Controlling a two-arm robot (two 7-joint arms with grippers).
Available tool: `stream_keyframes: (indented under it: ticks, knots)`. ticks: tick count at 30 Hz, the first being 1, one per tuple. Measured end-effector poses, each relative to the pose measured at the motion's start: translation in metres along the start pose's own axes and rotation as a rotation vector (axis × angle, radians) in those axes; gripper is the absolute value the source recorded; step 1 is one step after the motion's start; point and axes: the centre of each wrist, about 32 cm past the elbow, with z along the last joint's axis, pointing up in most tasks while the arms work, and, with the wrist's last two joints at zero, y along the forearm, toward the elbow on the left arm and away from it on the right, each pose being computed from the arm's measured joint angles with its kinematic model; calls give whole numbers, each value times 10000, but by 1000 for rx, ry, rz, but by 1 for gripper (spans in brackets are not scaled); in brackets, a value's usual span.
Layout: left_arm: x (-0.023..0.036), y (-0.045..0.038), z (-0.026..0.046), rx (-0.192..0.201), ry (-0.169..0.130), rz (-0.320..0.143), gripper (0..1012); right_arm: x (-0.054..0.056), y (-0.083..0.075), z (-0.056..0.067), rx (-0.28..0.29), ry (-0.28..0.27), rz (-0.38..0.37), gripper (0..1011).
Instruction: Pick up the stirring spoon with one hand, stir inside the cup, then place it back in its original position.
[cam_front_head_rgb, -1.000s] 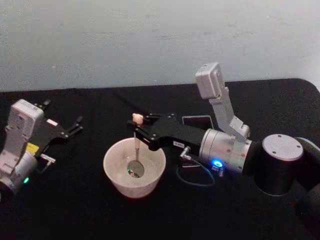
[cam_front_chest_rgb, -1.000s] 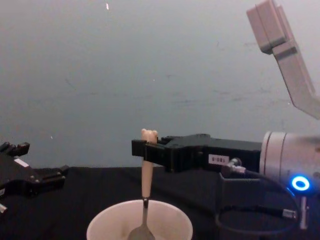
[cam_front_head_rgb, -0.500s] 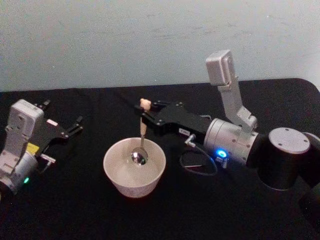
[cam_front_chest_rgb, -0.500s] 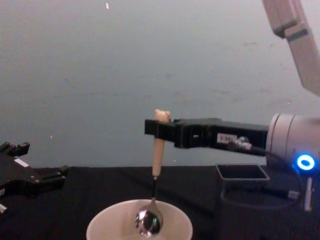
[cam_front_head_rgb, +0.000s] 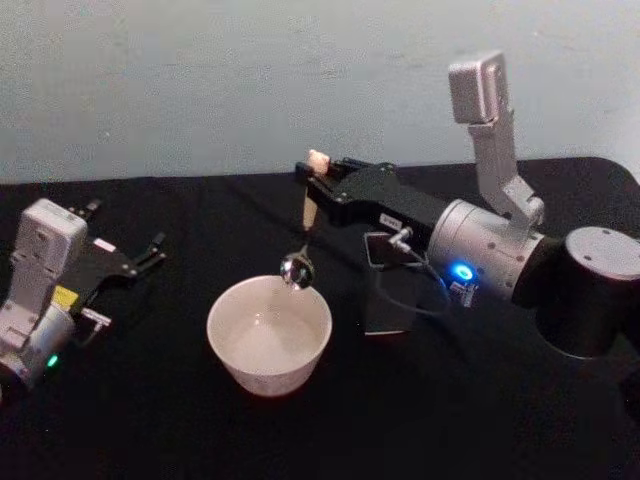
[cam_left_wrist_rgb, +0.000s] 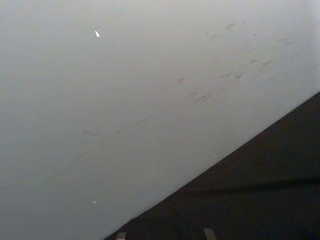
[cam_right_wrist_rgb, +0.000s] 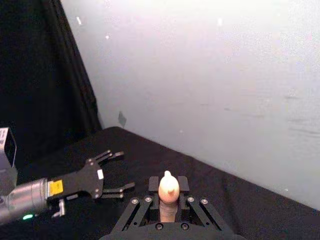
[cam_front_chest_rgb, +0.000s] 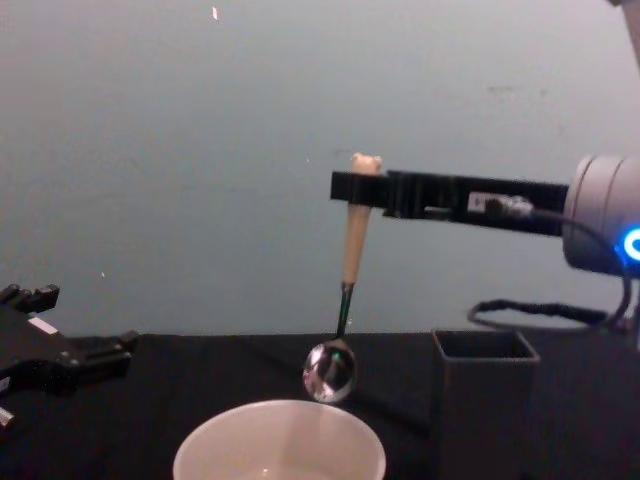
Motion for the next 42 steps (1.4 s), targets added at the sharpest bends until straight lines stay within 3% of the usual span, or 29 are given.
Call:
stream_keyframes:
  ticks: [9, 22, 34, 42]
  knots:
    - [0, 0, 0, 0, 0, 0, 1001, 45, -101, 147, 32, 18, -44, 215]
    - [0, 0, 0, 0, 0, 0, 1001, 171, -390, 331, 87, 47, -97, 215]
    - [0, 0, 0, 0, 0, 0, 1001, 269, -693, 359, 105, 43, -126, 215]
    - [0, 0, 0, 0, 0, 0, 1001, 325, -789, 313, 90, 36, -158, 215]
